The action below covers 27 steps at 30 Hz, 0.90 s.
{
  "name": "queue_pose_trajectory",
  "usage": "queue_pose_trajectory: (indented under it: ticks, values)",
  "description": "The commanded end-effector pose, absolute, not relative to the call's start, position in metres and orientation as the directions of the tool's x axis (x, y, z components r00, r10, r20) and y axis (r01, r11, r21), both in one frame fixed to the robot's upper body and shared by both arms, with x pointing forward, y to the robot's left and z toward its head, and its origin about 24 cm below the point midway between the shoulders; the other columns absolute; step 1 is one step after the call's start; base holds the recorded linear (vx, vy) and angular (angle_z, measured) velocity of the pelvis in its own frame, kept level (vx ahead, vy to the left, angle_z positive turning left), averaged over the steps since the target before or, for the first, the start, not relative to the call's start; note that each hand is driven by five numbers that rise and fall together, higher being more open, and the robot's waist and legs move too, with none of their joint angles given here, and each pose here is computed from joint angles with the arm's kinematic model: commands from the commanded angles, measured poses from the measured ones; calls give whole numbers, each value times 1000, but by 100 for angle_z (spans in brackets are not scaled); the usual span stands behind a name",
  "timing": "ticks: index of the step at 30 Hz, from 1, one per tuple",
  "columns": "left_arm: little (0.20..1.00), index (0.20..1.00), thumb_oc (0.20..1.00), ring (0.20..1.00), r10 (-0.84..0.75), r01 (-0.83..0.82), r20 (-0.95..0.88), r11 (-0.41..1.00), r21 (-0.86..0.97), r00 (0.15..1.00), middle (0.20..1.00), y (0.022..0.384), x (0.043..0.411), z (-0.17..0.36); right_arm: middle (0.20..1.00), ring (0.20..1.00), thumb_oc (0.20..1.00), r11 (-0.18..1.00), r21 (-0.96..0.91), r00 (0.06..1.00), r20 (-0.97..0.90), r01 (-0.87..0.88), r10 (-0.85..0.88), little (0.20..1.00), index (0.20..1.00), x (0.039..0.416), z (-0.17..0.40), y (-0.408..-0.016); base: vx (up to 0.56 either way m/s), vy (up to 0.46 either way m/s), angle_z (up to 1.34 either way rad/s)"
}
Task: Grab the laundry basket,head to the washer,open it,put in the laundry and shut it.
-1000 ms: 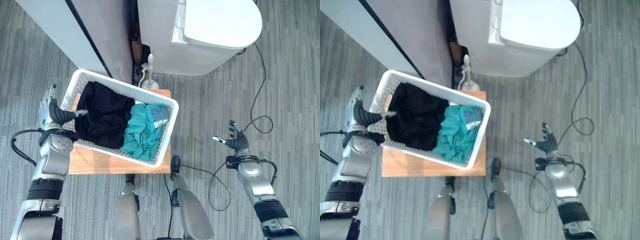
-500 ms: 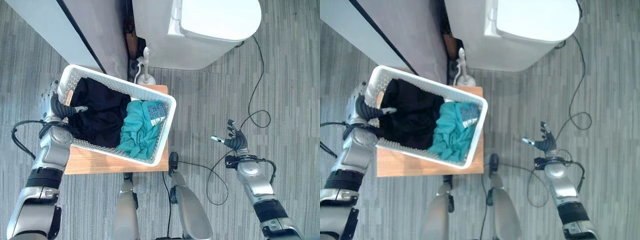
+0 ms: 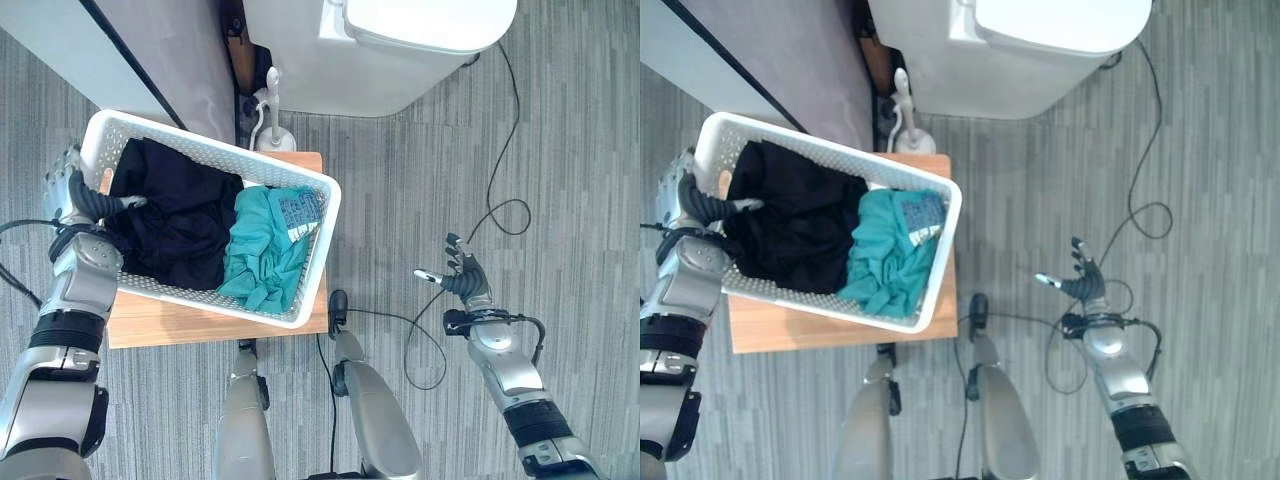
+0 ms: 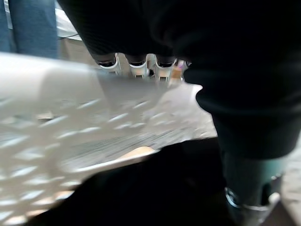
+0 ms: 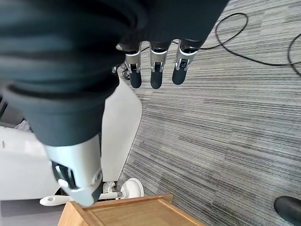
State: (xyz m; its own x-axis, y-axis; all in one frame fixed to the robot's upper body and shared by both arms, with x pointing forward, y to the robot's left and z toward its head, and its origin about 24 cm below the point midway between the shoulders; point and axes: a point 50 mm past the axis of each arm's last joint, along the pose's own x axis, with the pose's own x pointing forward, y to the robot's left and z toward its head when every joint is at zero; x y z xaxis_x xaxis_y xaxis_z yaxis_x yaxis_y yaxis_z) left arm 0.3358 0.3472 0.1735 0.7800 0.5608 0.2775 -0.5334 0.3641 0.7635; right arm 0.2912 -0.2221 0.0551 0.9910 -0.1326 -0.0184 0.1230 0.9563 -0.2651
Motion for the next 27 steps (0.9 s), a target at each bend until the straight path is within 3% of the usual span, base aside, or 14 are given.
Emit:
queue_pose_trajectory:
  ticks: [1,16,27]
  values:
    - [1000,1000,1000,1000,603,-544,268,338,768,752,1000,367,324,173,1000,1000,1000,963,-242,992,76,117,-101,1000,1000,284,72,-226,0,0,0]
    - [1000,1000,1000,1000,574,-493,187,440,751,797,1000,351,317,135,1000,1000,1000,981,-164,970,234,108,-68,1000,1000,277,104,-219,0,0,0]
    - [1000,1000,1000,1000,400,-385,172,548,743,900,1000,315,330,135,1000,1000,1000,980,-137,961,255,143,-105,1000,1000,281,108,-220,0,0,0]
